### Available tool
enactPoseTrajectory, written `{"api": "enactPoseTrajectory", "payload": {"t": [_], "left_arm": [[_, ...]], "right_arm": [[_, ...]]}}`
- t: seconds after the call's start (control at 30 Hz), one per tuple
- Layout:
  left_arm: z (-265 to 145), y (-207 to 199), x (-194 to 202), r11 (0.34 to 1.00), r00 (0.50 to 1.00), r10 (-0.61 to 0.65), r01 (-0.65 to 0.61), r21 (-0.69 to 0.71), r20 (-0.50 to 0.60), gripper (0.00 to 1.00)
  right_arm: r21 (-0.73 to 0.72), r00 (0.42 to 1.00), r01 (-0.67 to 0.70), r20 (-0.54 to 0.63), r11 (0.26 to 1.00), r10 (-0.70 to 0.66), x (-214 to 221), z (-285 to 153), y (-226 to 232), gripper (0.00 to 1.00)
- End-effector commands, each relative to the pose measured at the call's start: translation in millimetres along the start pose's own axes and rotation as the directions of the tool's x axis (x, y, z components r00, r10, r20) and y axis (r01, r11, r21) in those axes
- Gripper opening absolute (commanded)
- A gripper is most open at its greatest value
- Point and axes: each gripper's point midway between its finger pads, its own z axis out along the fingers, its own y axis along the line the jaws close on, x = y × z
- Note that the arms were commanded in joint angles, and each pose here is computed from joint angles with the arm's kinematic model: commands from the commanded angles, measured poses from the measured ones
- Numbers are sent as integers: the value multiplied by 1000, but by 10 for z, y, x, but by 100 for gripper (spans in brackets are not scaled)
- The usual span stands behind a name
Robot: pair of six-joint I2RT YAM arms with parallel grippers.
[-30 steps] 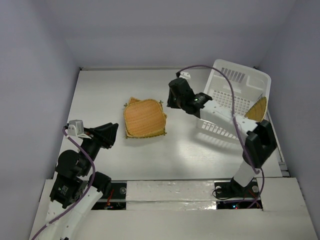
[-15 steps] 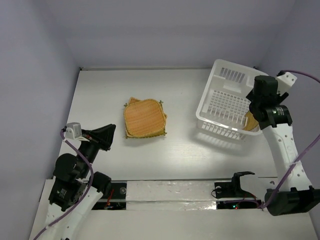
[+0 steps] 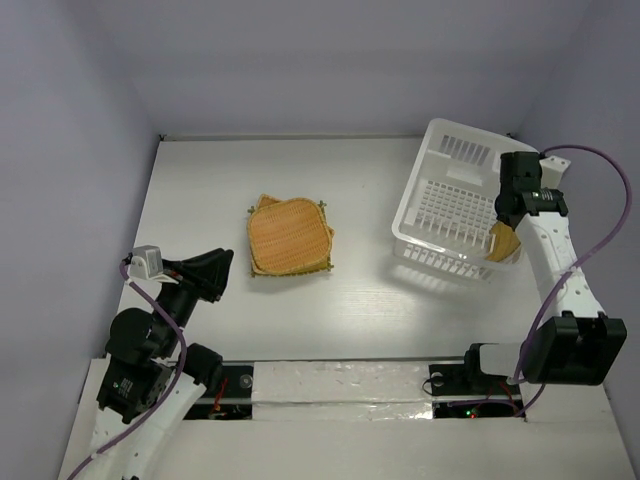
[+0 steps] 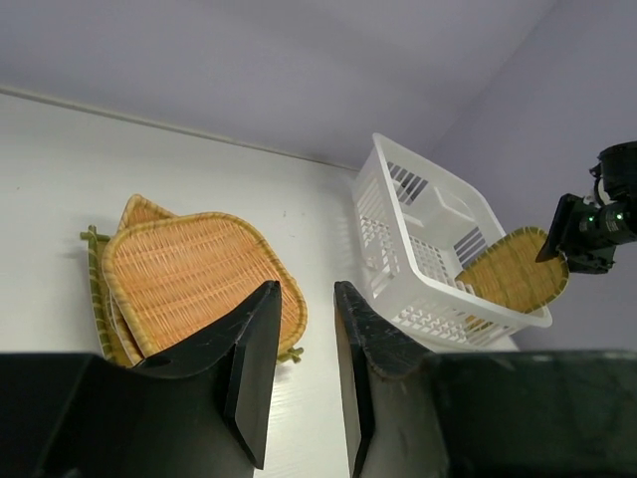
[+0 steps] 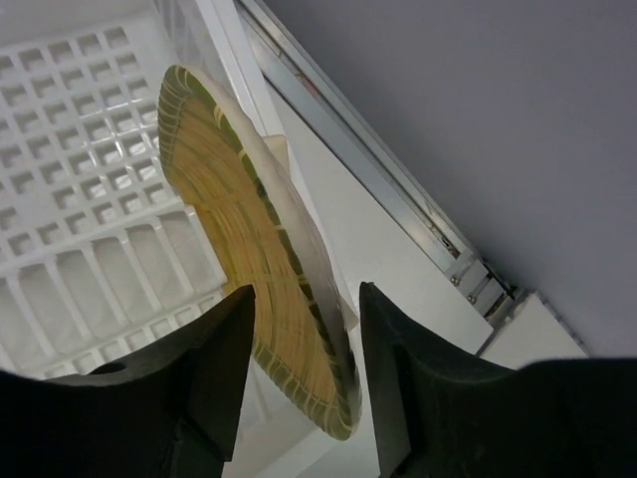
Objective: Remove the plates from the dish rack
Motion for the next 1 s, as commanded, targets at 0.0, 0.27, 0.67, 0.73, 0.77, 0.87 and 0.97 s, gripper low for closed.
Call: {"api": "enactPoseTrajectory", "payload": {"t": [0.0, 0.27, 0.67, 0.73, 0.77, 0.87, 0.97], "left_arm": [[-41, -112, -150, 999, 999, -2, 0, 45, 48, 25], [-69, -119, -173, 999, 998, -2, -1, 50, 59, 27], [-122, -126, -230, 999, 996, -10, 6, 54, 87, 30], [-122, -126, -230, 999, 996, -11, 6, 54, 88, 30], [-123, -130, -227, 998, 996, -11, 6, 57, 86, 31], [-118, -133, -215, 998, 997, -10, 5, 60, 82, 32], [-124, -138, -223, 998, 996, -12, 7, 61, 84, 32]], "right_arm": [[54, 999, 50, -3, 997, -50, -129, -44, -120, 51], [111, 992, 124, -29, 986, -122, -227, -45, -190, 35], [148, 987, 156, -47, 977, -151, -244, -90, -285, 0], [162, 988, 152, -29, 975, -149, -305, -134, -338, 0], [154, 987, 162, -13, 975, -162, -331, -171, -300, 0], [158, 984, 166, 34, 974, -173, -450, -297, -308, 0], [144, 975, 190, 91, 971, -204, -574, -461, -234, 0]]}}
